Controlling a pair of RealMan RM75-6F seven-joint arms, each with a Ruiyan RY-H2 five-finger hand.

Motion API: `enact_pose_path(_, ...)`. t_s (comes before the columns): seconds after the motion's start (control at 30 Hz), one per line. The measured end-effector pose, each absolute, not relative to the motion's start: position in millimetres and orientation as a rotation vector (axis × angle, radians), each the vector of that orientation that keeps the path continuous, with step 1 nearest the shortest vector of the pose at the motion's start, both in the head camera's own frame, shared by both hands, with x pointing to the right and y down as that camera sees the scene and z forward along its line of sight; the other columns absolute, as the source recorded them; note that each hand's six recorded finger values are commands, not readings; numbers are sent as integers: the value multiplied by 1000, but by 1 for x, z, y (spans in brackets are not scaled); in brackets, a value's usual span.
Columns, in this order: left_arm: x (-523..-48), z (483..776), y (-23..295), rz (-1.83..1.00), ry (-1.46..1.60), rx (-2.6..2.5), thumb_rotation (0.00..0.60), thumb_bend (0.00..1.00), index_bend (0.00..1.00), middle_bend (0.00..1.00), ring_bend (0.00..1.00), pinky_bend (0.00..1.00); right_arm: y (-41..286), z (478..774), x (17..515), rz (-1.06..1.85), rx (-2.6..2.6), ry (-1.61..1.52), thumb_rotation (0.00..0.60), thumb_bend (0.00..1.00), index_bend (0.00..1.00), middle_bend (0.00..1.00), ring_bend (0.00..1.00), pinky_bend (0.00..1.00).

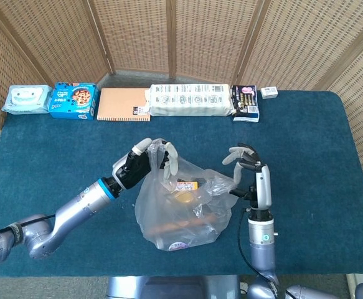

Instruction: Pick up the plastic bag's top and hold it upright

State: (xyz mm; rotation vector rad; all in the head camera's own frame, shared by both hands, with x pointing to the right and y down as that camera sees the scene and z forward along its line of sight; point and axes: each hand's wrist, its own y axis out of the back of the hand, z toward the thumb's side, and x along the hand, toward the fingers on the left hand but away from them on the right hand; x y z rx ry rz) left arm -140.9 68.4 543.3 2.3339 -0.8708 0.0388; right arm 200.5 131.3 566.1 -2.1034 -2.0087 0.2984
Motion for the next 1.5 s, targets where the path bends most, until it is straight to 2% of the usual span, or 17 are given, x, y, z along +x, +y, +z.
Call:
enact_pose_path(0.5, -144, 543, 66, 87, -892, 2435, 0, 381, 439, 566, 630, 536, 127, 536, 205, 214, -2243, -2085, 600, 180, 828, 519, 337, 164)
enact_pose_path(0.6, -142, 543, 67, 90, -890, 2439, 0, 382, 439, 566, 630, 526, 126, 532, 204, 203, -2284, -2100, 600, 163, 791, 496, 320, 152)
enact_pose_path(0.77, -140, 543, 68, 93, -884, 2446, 0, 381, 439, 566, 629, 520, 123, 527, 202, 207, -2334, -2105, 600, 138, 644, 413, 251, 133)
enact_pose_path(0.97, -135, 542, 70, 106, -871, 2467, 0, 382, 440, 566, 629, 519, 116, 520, 196, 209, -2412, -2117, 600, 113, 524, 348, 191, 117)
enact_pose_path(1.3, -127, 542, 73, 120, -840, 2478, 0, 381, 439, 566, 610, 490, 100, 500, 188, 234, -2509, -2120, 600, 84, 441, 300, 153, 105)
enact_pose_path(1.5, -122, 542, 76, 124, -820, 2490, 0, 378, 439, 565, 538, 436, 95, 492, 182, 234, -2523, -2093, 600, 79, 422, 287, 145, 99)
